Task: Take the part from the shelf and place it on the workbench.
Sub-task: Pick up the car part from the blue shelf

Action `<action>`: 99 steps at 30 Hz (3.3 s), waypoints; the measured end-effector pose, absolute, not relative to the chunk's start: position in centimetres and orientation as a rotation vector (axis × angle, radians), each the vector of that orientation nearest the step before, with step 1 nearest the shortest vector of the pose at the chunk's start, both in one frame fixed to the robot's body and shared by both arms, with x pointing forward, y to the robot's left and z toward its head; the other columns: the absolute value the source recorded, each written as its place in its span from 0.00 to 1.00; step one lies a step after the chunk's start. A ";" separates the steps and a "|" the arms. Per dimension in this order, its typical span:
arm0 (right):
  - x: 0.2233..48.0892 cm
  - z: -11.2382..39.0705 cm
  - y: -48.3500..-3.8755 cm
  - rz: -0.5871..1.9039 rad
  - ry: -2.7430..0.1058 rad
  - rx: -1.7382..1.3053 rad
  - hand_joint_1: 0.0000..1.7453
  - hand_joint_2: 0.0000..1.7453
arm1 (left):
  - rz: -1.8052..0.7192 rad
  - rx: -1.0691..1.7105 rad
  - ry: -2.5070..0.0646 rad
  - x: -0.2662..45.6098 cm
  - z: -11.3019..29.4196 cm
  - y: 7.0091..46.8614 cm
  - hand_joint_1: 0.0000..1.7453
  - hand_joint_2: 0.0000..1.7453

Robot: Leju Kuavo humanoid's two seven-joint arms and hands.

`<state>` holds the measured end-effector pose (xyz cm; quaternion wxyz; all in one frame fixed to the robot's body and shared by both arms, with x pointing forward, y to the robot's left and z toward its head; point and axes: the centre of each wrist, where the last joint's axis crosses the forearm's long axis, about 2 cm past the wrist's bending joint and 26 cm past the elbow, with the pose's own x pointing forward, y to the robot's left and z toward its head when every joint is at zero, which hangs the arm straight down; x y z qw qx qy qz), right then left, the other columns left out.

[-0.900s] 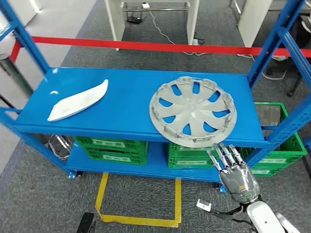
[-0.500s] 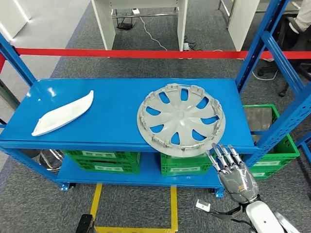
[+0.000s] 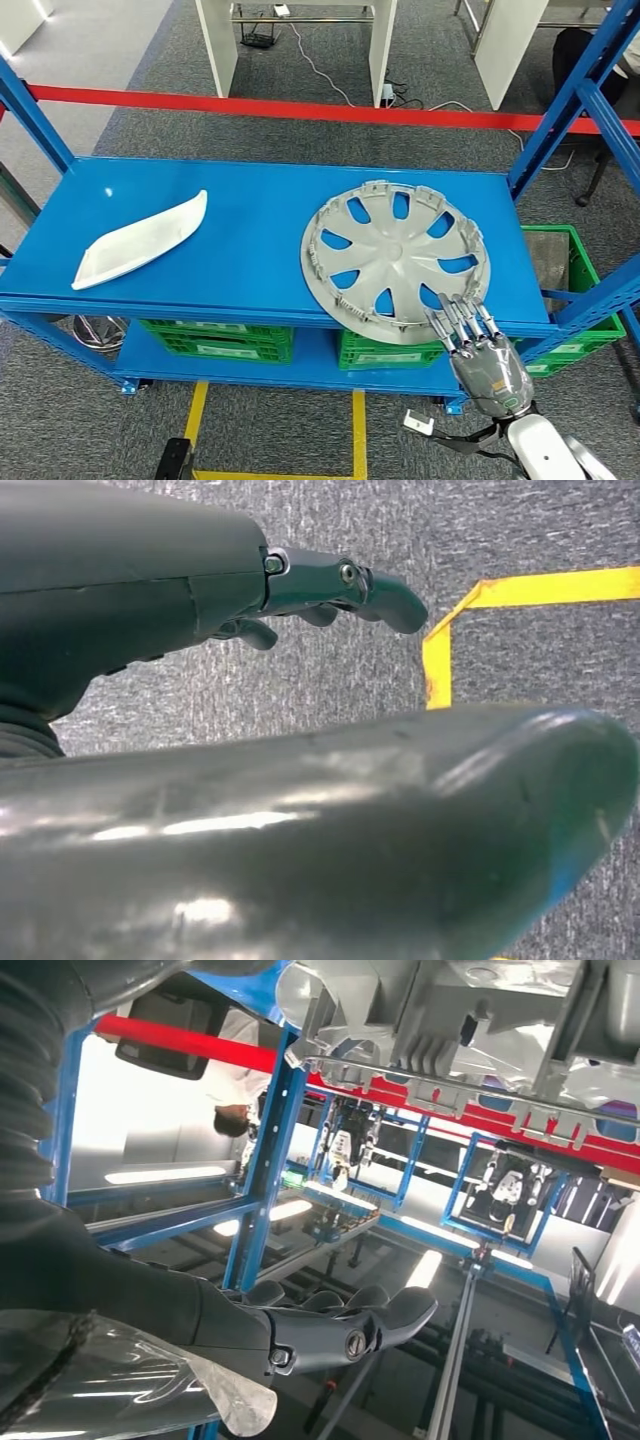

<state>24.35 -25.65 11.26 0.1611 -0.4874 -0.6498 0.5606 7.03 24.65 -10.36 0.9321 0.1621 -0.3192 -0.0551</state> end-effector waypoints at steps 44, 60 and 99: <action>27.3 9.6 -22.6 1.698 -1.772 -1.334 0.00 1.00 | -0.135 0.307 -0.646 7.2 -10.3 24.0 0.00 0.00; 27.6 8.5 -21.6 1.710 -1.737 -1.310 0.00 1.00 | -0.138 0.302 -0.649 7.5 -10.2 23.9 0.00 0.00; 30.2 8.1 -18.3 1.668 -1.657 -1.394 0.00 1.00 | -0.160 0.295 -0.632 7.7 -10.2 23.6 0.00 0.00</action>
